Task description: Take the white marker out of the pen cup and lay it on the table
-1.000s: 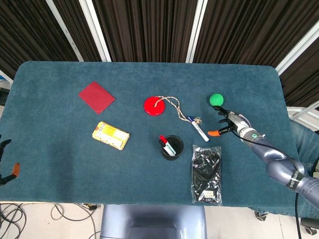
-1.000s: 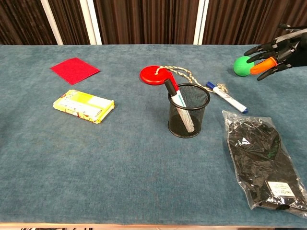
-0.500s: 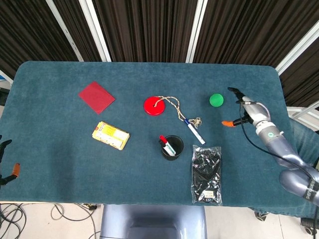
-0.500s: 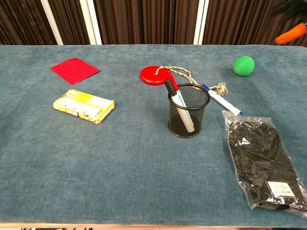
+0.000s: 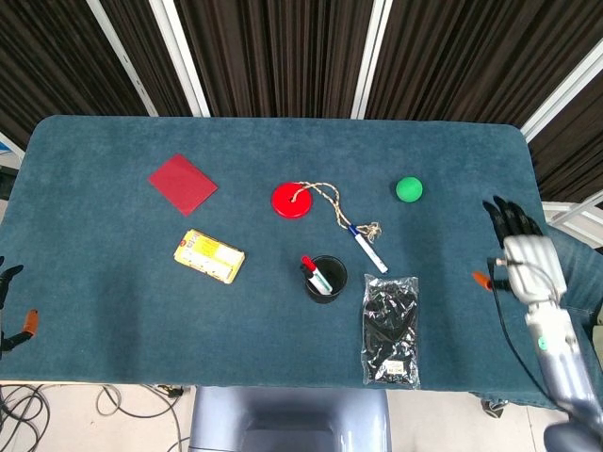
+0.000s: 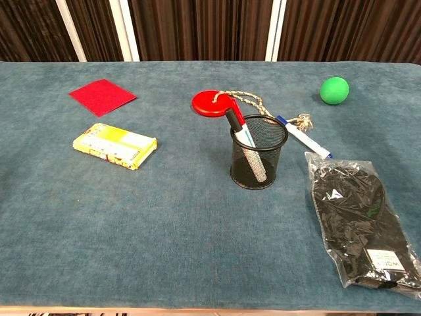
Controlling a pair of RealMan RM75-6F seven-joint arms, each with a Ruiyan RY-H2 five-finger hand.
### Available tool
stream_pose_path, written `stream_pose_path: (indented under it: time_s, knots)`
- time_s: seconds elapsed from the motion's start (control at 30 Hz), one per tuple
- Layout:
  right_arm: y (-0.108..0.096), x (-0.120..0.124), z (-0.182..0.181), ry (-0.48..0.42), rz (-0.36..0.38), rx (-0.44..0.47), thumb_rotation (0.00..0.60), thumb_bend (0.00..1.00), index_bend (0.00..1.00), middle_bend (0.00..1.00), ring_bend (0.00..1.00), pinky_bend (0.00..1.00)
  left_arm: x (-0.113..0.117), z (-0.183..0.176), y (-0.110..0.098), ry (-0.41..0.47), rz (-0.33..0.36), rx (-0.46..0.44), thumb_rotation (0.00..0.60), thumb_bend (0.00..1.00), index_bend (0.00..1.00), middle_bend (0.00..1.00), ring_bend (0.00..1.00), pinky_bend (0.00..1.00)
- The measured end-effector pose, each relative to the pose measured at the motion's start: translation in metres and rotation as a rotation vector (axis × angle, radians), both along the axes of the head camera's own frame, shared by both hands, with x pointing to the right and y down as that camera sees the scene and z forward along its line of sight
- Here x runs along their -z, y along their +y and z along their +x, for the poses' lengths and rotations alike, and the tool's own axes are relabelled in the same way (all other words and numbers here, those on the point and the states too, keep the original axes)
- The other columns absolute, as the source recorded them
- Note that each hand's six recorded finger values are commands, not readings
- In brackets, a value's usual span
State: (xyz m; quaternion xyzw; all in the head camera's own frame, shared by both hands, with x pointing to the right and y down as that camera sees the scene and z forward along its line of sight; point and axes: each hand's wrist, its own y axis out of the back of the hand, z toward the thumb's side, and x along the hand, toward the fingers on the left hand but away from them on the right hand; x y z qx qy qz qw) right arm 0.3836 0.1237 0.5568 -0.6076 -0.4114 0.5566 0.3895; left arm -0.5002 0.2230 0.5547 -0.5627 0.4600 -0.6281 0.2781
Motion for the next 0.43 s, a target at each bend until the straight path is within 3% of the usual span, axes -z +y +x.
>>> stream_pose_path:
  time_s: [0.17, 0.43]
  knots:
    - [0.061, -0.010, 0.012, 0.089, 0.007, -0.009, 0.600, 0.19, 0.00, 0.00, 0.00, 0.17, 0.000, 0.000, 0.000, -0.004, 0.002, -0.003, 0.600, 0.40, 0.14, 0.00, 0.00, 0.03]
    - [0.097, -0.014, 0.011, 0.120, 0.033, 0.002, 0.600, 0.19, 0.00, 0.00, 0.00, 0.17, 0.000, 0.000, 0.000, -0.011, 0.003, -0.008, 0.600, 0.40, 0.15, 0.00, 0.00, 0.03]
